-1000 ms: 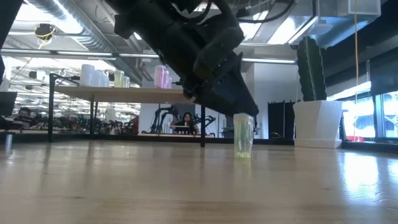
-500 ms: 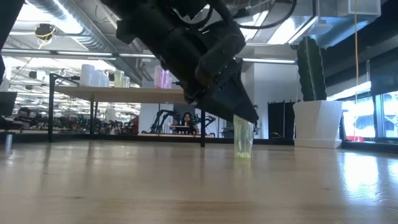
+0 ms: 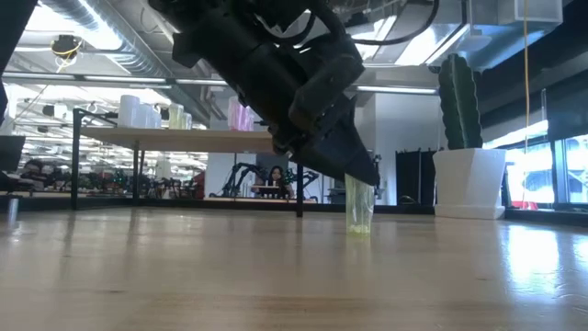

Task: Pick and place medicine bottles onto shelf by color
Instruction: Put the yellow pill bottle on the shelf and align it with the other yellow pill bottles

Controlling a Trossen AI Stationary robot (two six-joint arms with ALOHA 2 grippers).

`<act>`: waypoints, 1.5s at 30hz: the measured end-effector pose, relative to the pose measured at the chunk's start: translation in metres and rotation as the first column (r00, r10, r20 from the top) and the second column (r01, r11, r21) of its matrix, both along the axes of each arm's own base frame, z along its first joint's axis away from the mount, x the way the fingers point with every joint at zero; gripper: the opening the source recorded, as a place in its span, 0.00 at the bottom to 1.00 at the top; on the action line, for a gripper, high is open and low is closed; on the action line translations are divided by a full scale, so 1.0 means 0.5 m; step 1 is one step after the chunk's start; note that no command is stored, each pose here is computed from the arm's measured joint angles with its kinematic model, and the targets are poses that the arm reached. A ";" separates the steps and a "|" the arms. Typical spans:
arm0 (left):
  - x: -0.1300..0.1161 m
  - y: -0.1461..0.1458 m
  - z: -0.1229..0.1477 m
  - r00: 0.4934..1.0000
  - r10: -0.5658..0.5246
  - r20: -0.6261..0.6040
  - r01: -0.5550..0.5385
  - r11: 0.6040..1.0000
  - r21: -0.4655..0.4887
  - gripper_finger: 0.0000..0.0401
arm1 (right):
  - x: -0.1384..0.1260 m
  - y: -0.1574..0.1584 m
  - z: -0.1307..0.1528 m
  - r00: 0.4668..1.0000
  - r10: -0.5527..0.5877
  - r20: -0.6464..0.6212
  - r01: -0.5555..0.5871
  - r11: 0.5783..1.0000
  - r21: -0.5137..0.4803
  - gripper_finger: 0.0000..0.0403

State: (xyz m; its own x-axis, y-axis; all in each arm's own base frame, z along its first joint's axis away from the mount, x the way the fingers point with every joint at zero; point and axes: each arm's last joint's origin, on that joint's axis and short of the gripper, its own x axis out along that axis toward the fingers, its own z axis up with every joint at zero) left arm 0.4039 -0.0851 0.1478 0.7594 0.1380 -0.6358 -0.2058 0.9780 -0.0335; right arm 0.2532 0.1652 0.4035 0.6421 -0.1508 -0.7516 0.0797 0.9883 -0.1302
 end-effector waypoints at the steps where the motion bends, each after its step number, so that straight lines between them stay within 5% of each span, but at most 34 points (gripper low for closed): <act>1: 0.000 0.000 0.000 1.000 0.000 0.000 0.000 1.000 0.000 0.44 | 0.000 0.000 0.000 1.000 0.000 0.000 0.000 1.000 0.000 0.48; 13: -0.003 -0.013 0.001 1.000 0.013 0.007 -0.013 1.000 -0.021 0.30 | 0.000 0.000 0.000 1.000 0.000 0.000 0.000 1.000 0.000 0.48; 25: -0.020 -0.033 0.042 0.999 0.013 0.030 -0.011 0.998 -0.054 0.28 | 0.001 0.001 0.001 1.000 0.000 0.008 0.000 1.000 0.005 0.48; 38: -0.142 -0.050 0.234 0.997 0.030 0.078 -0.024 0.997 -0.072 0.28 | 0.003 0.002 0.002 1.000 0.000 0.016 0.000 1.000 0.012 0.48; 45: -0.254 -0.029 0.339 0.972 0.188 0.140 -0.181 0.982 -0.057 0.28 | 0.005 0.003 0.003 1.000 0.000 0.029 0.000 1.000 0.021 0.48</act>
State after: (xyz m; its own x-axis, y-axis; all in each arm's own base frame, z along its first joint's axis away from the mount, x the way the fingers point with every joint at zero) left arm 0.2771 -0.0994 0.3171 0.8073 0.2590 -0.5303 -0.3724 0.9206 -0.1174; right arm 0.2555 0.1668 0.4052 0.6635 -0.1349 -0.7359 0.0829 0.9908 -0.1069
